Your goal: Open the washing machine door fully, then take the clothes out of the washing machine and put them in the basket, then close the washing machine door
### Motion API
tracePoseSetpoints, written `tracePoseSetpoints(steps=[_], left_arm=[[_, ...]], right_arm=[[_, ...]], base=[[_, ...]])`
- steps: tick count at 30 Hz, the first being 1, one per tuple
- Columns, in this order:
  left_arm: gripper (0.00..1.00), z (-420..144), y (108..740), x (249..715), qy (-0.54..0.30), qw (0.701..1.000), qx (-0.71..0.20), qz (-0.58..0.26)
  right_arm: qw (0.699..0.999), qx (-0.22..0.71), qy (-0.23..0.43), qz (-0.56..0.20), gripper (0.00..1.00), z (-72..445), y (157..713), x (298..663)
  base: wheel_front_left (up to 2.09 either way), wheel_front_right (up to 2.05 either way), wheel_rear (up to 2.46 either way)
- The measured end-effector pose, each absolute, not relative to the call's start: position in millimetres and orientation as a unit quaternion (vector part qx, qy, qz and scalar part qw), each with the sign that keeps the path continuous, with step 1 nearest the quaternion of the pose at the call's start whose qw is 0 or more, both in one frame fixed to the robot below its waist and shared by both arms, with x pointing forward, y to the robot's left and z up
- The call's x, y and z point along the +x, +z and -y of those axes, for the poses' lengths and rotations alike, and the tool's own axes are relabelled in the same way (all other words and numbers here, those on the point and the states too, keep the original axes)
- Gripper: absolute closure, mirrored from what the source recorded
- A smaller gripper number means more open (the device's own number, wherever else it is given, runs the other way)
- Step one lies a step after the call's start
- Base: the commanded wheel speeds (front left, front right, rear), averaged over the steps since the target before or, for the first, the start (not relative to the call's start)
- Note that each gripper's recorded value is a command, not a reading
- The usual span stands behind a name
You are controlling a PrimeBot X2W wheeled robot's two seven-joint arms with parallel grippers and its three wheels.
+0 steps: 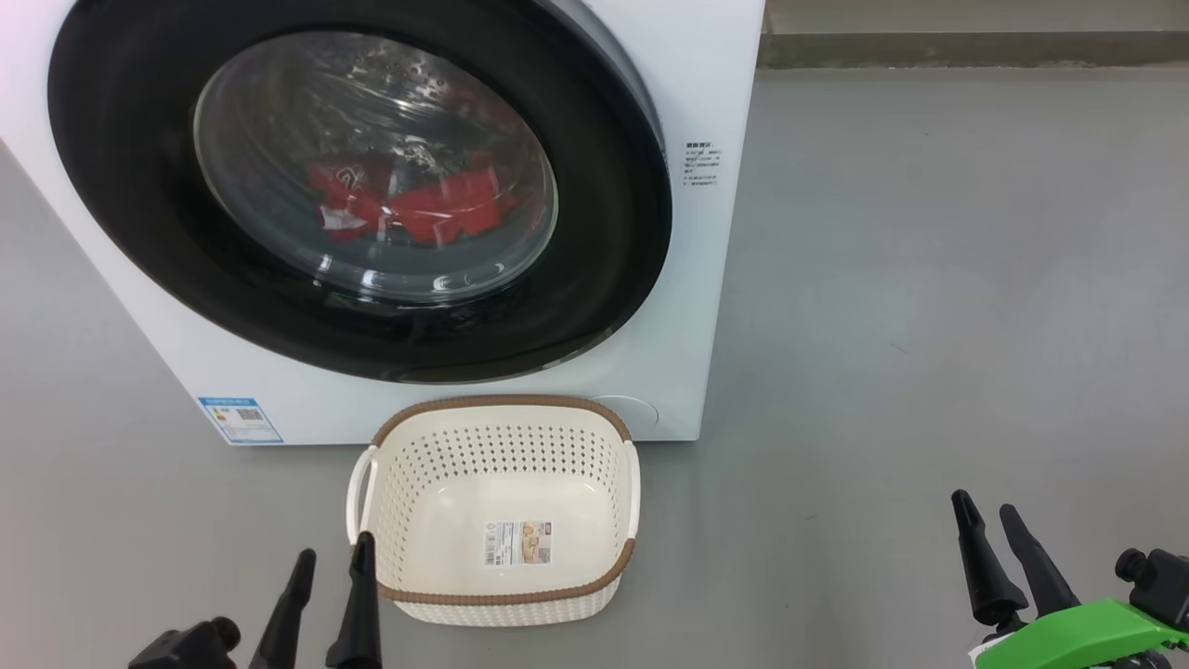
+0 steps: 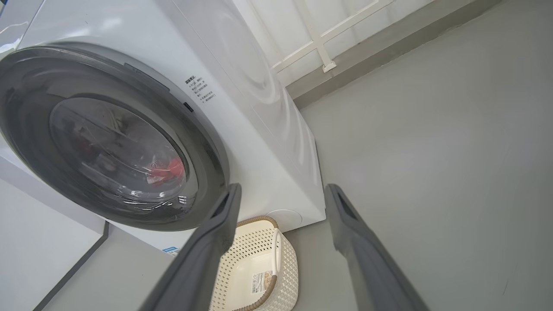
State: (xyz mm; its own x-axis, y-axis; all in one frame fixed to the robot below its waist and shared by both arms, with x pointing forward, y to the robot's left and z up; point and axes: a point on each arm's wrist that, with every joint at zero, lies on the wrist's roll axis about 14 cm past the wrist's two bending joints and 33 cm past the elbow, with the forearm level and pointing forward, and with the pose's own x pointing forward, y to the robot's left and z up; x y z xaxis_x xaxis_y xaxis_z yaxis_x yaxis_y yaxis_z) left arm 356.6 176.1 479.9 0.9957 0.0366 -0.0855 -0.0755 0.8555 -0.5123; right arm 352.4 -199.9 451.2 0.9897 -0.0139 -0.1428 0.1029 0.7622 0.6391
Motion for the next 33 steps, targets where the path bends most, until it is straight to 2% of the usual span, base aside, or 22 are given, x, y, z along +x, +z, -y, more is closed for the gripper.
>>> tracePoseSetpoints(steps=[33], left_arm=[[0.00,-169.3,493.6,353.4,0.004,0.996,-0.084,0.008]], right_arm=[[0.979,0.200,-0.027,-0.040,0.00,213.4,456.1,342.3]], base=[[0.00,0.00,0.00]])
